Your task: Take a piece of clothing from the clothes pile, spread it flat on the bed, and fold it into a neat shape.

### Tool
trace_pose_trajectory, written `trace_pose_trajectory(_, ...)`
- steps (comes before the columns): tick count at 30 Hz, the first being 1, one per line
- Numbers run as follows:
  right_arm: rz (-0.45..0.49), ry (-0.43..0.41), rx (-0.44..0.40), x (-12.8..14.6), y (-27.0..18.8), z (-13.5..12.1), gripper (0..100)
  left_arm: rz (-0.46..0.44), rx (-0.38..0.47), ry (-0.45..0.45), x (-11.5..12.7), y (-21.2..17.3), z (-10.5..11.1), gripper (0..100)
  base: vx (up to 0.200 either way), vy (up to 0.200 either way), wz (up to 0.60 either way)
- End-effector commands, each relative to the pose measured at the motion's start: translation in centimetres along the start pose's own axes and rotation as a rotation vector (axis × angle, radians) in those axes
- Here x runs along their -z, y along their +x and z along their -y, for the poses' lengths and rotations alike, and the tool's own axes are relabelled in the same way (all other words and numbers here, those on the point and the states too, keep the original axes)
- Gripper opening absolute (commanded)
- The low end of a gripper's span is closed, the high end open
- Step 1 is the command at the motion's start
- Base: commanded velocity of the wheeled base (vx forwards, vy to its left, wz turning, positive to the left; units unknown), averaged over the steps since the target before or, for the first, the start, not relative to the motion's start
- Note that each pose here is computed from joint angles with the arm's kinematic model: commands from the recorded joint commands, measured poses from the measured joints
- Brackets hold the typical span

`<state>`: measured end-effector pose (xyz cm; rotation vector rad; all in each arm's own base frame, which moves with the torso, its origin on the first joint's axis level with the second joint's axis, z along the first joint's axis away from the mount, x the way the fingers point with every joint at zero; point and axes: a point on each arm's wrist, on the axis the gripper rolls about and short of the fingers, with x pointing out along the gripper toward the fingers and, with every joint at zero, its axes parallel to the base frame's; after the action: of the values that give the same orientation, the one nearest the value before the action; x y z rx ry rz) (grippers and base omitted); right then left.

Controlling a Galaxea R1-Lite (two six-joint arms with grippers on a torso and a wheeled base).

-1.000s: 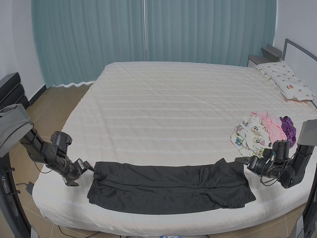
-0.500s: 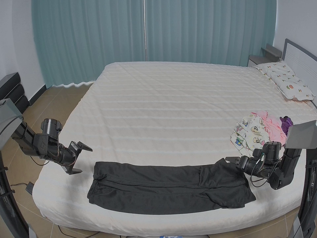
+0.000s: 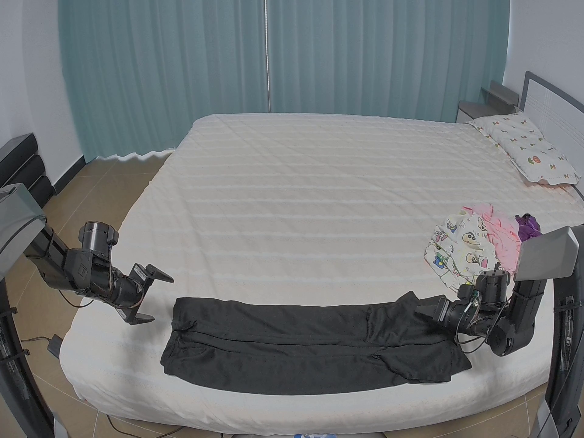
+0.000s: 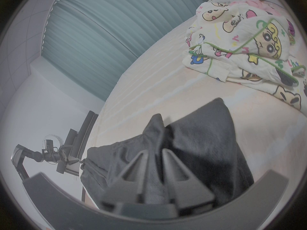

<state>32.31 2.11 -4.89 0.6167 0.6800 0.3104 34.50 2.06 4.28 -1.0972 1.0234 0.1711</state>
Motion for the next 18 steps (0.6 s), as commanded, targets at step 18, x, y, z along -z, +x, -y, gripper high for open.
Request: trace_pose_trajectory(18, 0.004, -0.016, 0.062, 0.0, -4.0, 0.5, 0, -0.005, -0.009, -0.002, 0.1, 0.0, -0.3, 100, 0.000, 0.000, 0.00)
